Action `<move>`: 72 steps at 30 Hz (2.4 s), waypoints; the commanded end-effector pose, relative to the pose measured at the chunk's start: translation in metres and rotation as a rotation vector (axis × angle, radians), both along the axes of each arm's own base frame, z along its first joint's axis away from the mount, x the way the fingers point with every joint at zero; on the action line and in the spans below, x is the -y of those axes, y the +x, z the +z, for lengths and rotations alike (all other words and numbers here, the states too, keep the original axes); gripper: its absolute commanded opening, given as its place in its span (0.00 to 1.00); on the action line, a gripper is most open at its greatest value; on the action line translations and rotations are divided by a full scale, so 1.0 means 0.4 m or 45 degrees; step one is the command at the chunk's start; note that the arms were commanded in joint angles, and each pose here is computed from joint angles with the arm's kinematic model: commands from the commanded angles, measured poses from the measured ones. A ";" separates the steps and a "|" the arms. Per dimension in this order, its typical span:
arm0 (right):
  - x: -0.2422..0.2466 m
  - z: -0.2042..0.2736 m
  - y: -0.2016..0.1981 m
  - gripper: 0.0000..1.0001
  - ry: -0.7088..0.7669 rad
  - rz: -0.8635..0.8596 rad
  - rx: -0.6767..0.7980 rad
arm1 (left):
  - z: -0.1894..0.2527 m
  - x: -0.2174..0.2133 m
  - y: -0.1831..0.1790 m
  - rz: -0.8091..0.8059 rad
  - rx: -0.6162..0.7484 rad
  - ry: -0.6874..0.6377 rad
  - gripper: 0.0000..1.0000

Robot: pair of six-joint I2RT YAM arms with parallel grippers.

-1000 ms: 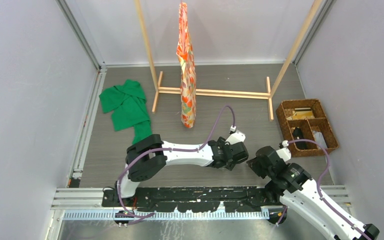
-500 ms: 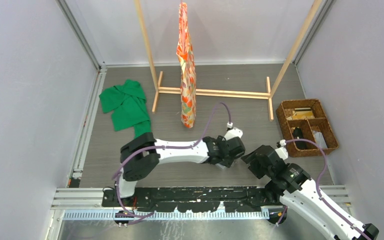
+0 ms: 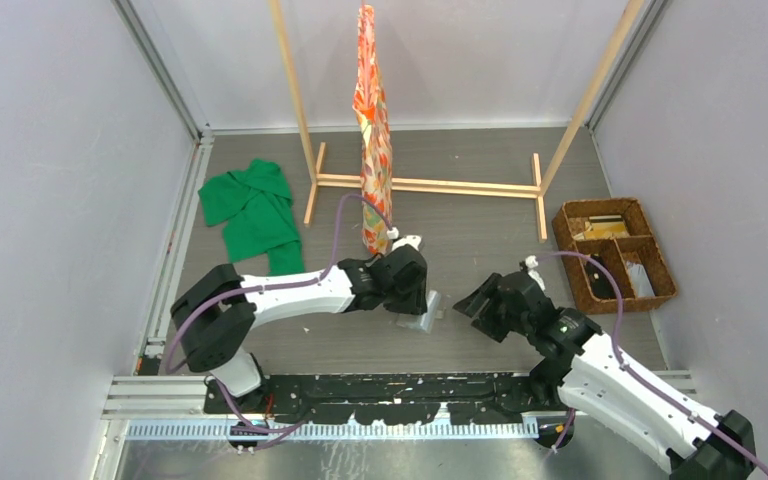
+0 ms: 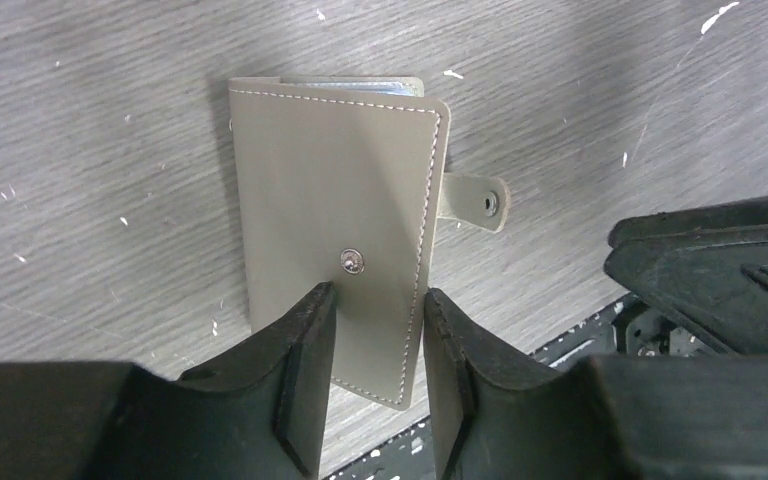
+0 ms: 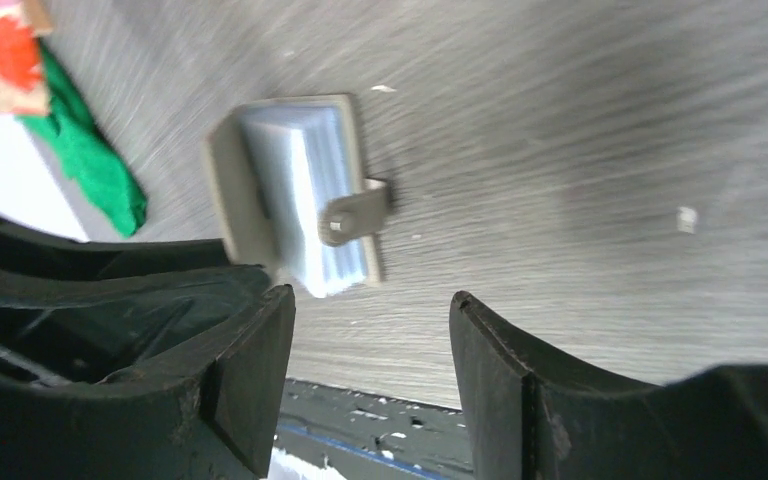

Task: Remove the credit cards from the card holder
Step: Open the card holder at the center of the board.

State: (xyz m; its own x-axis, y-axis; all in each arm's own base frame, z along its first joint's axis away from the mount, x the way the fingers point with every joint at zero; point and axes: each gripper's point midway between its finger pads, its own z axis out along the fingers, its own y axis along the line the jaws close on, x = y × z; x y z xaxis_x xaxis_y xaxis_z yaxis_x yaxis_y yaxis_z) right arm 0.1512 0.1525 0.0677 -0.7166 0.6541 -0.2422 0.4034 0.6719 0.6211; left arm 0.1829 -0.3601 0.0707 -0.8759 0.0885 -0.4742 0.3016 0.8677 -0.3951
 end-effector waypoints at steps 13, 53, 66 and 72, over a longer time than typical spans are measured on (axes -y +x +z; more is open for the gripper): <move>-0.243 0.100 0.107 0.42 0.163 0.367 0.067 | 0.037 -0.093 -0.007 0.197 -0.090 -0.220 0.02; -0.252 -0.050 0.110 0.13 0.018 0.400 -0.085 | -0.177 -0.345 0.007 0.356 -0.165 0.368 0.36; -0.340 -0.024 0.115 0.11 0.006 0.544 -0.065 | -0.188 -0.314 0.003 0.316 -0.202 0.326 0.36; -0.382 0.017 0.118 0.13 0.040 0.608 0.008 | -0.185 -0.322 -0.002 0.316 -0.205 0.334 0.36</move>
State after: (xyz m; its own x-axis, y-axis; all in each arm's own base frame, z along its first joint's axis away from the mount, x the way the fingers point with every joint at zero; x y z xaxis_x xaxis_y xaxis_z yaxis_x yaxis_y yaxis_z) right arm 0.1834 0.2627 0.0303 -0.9399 0.2926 -0.1760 0.1675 0.8443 0.5091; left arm 0.1956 -0.2373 0.0196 -0.9221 -0.0589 -0.3825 0.0220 0.9788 -0.2036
